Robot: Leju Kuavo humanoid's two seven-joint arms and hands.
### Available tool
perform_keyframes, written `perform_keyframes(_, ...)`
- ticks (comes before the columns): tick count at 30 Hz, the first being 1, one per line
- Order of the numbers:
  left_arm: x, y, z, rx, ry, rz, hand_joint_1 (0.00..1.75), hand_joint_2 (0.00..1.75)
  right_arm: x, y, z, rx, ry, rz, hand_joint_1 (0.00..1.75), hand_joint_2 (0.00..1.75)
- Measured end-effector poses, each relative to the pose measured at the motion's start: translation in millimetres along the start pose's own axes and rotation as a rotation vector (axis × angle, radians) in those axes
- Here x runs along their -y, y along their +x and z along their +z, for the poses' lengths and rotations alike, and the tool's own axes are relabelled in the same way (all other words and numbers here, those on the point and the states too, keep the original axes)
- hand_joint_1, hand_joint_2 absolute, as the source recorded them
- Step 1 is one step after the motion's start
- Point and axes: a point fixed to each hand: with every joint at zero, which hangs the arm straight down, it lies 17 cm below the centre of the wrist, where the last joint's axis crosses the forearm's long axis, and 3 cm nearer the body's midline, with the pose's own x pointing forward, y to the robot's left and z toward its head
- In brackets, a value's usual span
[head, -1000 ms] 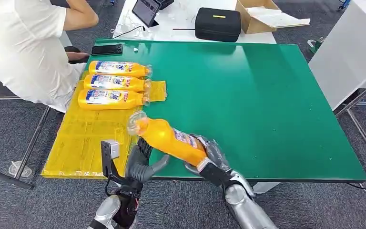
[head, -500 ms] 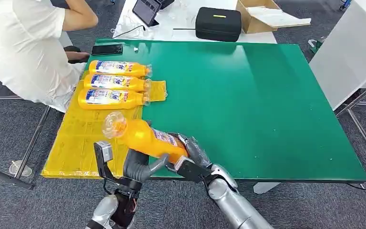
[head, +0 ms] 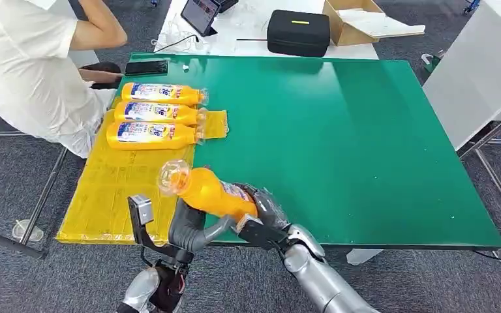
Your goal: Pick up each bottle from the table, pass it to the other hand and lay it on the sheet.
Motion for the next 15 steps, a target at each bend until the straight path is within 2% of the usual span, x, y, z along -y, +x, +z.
perform_keyframes(2,-3.5,-1.2,-2.4,-0.004,0.014,-0.01,0.03,1.75,-0.8,2.1,-1.9,0.006,0.002,0.015,1.75,1.75)
perform_keyframes(3,-4.2,-1.4,-2.7,-0.004,0.017,-0.011,0.33,1.75,-0.9,2.5,-2.2,0.007,0.002,0.016,1.75,1.75)
perform_keyframes(4,-4.7,-1.3,-2.9,-0.004,0.019,-0.012,0.45,1.75,-1.1,2.6,-2.3,0.007,0.003,0.017,1.75,1.75)
perform_keyframes(5,-5.4,-1.4,-3.8,-0.004,0.024,-0.013,1.43,1.75,-1.8,3.1,-2.6,0.008,0.004,0.019,1.75,1.75)
perform_keyframes(6,-10.6,-1.8,-8.6,-0.005,0.054,-0.025,1.75,1.75,-3.6,5.9,-5.2,0.011,0.007,0.033,1.75,1.75)
perform_keyframes(15,-15.0,-3.3,-14.3,-0.009,0.075,-0.041,1.75,1.75,-2.2,8.8,-9.5,0.016,0.008,0.053,1.75,1.75)
